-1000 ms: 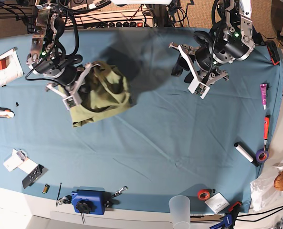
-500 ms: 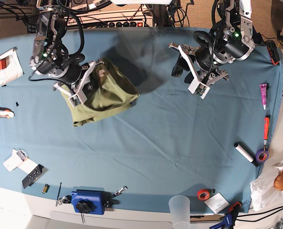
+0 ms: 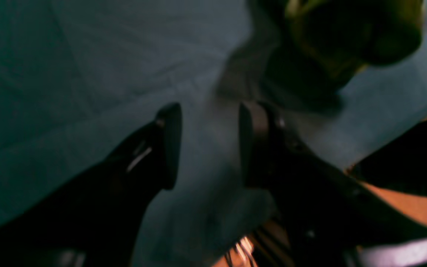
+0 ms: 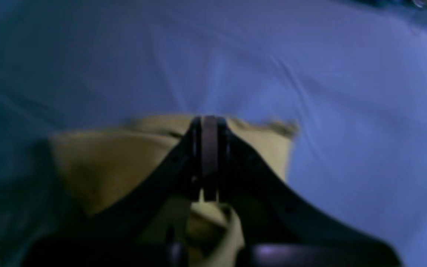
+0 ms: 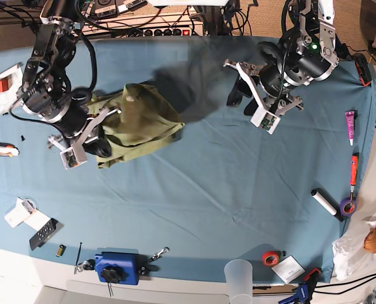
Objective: Layout the t-shirt on the table in an organized manner, then fold the t-shirt properly
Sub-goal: 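Lift and fold the bundle over onto itself with the right gripper, then press and tuck the folded bundle with both grippers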
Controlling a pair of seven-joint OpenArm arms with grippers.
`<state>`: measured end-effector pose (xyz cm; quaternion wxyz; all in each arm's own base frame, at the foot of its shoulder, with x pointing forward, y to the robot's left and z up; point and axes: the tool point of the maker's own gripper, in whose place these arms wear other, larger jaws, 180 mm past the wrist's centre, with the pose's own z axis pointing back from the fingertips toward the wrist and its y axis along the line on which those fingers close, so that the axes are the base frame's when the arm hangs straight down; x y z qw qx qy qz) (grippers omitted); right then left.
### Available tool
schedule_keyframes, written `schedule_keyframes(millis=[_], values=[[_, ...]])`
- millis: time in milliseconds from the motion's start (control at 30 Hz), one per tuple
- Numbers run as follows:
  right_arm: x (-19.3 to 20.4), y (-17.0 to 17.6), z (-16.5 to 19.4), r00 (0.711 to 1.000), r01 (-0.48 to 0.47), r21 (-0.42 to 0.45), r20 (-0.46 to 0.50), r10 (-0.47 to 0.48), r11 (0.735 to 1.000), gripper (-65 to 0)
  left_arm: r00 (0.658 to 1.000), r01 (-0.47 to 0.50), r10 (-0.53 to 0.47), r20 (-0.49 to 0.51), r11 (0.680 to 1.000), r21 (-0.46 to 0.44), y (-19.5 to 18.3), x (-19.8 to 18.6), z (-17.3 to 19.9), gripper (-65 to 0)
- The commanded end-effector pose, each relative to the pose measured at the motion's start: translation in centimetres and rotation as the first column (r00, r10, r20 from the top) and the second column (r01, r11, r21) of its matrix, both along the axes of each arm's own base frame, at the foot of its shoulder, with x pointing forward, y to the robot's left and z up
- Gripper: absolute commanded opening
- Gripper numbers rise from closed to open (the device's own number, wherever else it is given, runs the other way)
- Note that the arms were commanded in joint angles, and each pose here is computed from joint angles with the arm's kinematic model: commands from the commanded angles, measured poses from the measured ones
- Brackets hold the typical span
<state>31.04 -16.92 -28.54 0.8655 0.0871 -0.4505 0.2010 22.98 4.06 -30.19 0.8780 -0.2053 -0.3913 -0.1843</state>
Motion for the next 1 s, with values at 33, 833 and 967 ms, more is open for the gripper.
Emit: schedule_keyframes(millis=[33,833,967], values=[[1.3,-0.4,0.2,0.999,0.012,0.034,0.03,-0.013,0.999,-65.0,0.995,0.037,-0.034,0.089,0.999,-0.031,-0.7,0.7,1.7,-40.8],[4.7,-3.9,3.6,0.988,0.063,0.199,0.123,-0.088,0.978,-65.0,0.961,0.254,-0.222,0.167,0.945,-0.207,-6.4,1.0,2.9,-40.8],[4.2,-8.2,2.8,0.969,0.215,0.115,0.095,-0.226,0.97,-65.0,0.923,0.363,-0.329,0.199,0.917,-0.166,-9.6,0.1,3.4,-40.8]])
